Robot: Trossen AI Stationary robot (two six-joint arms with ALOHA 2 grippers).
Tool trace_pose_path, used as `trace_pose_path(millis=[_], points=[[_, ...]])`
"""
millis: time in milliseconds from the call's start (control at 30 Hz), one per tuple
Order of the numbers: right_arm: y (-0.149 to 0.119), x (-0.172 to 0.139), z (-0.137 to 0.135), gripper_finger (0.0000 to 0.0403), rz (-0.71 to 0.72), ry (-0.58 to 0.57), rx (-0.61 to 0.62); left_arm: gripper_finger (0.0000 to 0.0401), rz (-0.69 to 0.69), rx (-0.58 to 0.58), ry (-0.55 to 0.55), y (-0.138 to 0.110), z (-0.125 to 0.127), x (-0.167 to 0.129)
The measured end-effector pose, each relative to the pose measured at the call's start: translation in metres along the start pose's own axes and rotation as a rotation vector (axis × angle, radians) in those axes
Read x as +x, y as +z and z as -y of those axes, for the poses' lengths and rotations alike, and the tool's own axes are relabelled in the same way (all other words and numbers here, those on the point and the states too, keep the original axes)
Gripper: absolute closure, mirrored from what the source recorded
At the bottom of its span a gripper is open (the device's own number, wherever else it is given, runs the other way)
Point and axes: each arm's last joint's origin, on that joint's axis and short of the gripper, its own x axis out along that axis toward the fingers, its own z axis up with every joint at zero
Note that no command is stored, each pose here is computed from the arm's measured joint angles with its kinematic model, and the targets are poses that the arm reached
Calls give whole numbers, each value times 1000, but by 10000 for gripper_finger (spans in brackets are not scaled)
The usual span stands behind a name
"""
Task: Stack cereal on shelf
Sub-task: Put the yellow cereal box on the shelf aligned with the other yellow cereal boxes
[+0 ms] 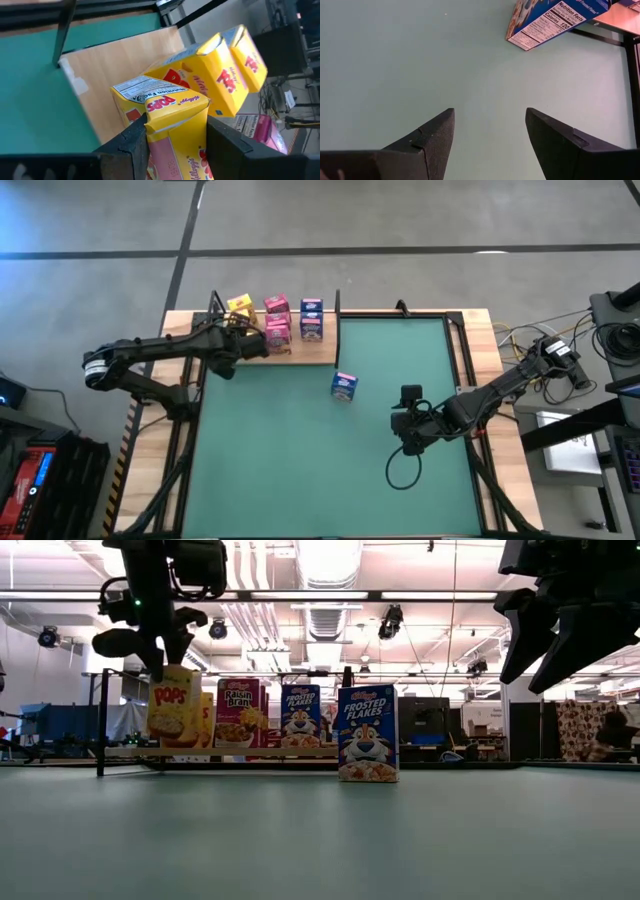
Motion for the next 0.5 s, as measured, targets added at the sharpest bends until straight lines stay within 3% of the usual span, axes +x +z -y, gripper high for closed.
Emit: trace_pose_path(millis=[500], points=[[0,0,0,170,2,0,1,262,3,-77,64,0,-10,9]])
